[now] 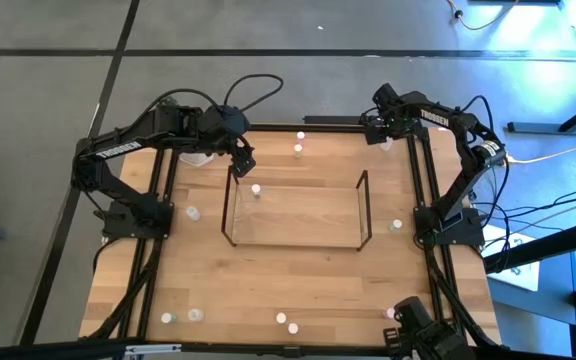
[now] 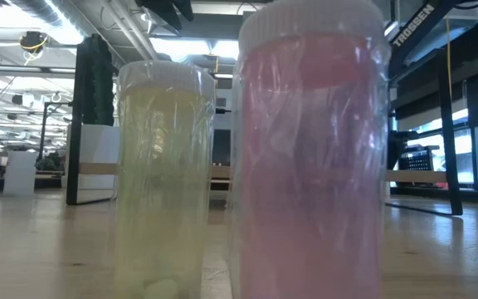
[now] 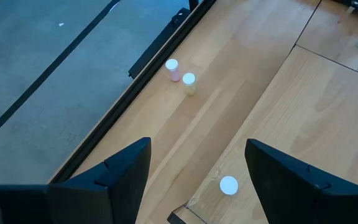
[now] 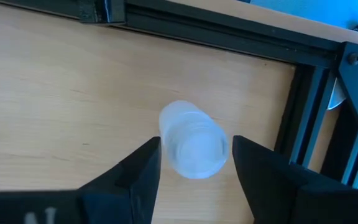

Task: Pick and place medicine bottles onto shelf by color
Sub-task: Put the top white pill bottle on the shelf

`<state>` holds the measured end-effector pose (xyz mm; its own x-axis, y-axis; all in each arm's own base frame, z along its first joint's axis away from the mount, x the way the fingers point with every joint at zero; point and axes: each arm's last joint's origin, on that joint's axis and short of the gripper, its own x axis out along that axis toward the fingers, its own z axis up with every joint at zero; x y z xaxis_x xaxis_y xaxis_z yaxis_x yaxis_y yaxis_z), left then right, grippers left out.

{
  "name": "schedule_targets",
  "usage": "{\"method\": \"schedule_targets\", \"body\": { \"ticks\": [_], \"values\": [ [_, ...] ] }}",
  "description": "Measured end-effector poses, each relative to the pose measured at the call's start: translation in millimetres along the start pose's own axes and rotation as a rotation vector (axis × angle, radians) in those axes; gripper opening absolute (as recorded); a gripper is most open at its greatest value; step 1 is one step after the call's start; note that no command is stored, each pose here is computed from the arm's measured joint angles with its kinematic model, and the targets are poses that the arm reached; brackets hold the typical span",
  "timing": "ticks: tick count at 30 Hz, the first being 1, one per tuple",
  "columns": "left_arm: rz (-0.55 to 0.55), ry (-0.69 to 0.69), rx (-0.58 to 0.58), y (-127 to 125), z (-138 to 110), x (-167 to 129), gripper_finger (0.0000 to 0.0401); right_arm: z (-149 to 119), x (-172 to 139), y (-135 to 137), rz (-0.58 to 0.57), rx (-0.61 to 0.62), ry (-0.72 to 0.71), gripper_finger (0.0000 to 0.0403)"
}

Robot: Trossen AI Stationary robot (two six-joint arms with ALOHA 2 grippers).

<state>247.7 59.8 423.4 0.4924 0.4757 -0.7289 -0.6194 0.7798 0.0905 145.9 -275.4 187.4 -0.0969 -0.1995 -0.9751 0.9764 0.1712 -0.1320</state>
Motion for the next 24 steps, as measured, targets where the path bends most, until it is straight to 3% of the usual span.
{"method": "schedule_targets", "body": {
  "ticks": [24],
  "values": [
    [-0.002,0.000,0.006,-0.7,-0.2,-0.3,0.0255,-0.1,0.1,0.0,0.000,-0.025,0.000,0.0200]
  ]
}}
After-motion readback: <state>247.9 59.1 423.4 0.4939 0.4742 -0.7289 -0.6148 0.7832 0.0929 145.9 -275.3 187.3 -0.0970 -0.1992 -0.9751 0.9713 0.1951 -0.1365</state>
